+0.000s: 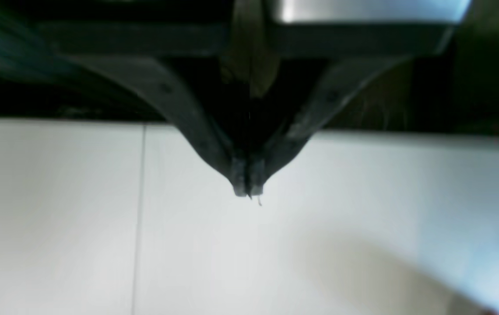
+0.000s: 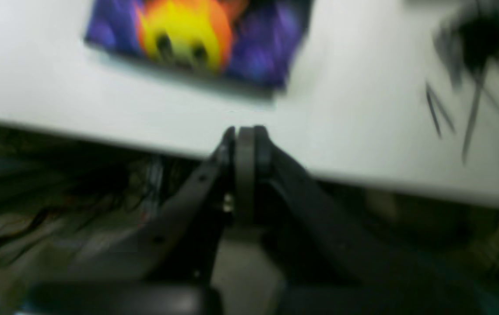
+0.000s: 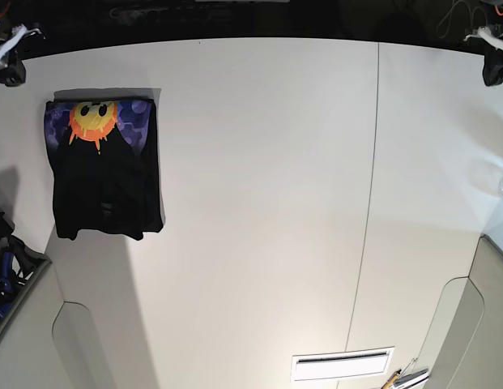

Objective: Fold the T-shirt properly

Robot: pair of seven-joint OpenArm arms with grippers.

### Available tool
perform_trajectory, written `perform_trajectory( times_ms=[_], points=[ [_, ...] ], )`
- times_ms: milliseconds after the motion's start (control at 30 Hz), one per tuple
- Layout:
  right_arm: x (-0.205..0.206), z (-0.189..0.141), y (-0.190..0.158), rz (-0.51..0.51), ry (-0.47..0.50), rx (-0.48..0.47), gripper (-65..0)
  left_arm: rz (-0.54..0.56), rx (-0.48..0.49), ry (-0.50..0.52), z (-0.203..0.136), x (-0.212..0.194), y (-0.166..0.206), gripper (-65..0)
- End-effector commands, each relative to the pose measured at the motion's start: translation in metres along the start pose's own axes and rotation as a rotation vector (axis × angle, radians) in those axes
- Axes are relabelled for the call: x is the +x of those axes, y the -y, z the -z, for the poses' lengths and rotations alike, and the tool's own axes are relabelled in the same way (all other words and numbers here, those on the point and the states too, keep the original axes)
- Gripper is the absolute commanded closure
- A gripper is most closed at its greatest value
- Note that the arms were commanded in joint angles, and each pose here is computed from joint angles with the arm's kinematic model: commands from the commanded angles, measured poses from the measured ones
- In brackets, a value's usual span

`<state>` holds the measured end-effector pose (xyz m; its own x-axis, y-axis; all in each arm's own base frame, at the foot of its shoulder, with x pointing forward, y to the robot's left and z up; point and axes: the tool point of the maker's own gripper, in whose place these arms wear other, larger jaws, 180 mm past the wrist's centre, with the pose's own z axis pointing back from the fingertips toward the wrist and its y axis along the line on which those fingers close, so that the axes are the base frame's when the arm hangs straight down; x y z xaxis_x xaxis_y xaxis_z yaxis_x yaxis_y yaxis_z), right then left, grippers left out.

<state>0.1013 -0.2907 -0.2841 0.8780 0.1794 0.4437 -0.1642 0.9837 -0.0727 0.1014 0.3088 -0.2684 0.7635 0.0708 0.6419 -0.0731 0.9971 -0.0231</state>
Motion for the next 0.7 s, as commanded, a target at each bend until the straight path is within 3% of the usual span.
perform_trajectory(
  times_ms=[0, 200, 300, 500, 667],
  points=[
    [-0.003, -0.009, -0.002, -0.010, -0.004, 0.014, 0.0, 0.015, -0.005, -0.004, -0.008, 0.000, 0.001, 0.0],
    [-0.059, -0.023, -0.036, 0.070, -0.164, 0.168, 0.0, -0.020, -0.084, -0.207, -0.034, -0.055, 0.010, 0.0],
    [-0.085, -0.019, -0.057, 0.115, -0.244, 0.251, 0.0, -0.094, -0.123, -0.293, -0.041, -0.086, 0.007, 0.0],
    [-0.150, 0.015, -0.107, 0.262, -0.410, 0.490, 0.0, -0.313, -0.259, -0.547, -0.028, -0.196, 0.017, 0.0],
    [-0.228, 0.057, -0.122, 0.371, -0.563, 0.517, 0.0, -0.436, -0.262, -0.674, -0.006, -0.290, 0.024, 0.0]
  ],
)
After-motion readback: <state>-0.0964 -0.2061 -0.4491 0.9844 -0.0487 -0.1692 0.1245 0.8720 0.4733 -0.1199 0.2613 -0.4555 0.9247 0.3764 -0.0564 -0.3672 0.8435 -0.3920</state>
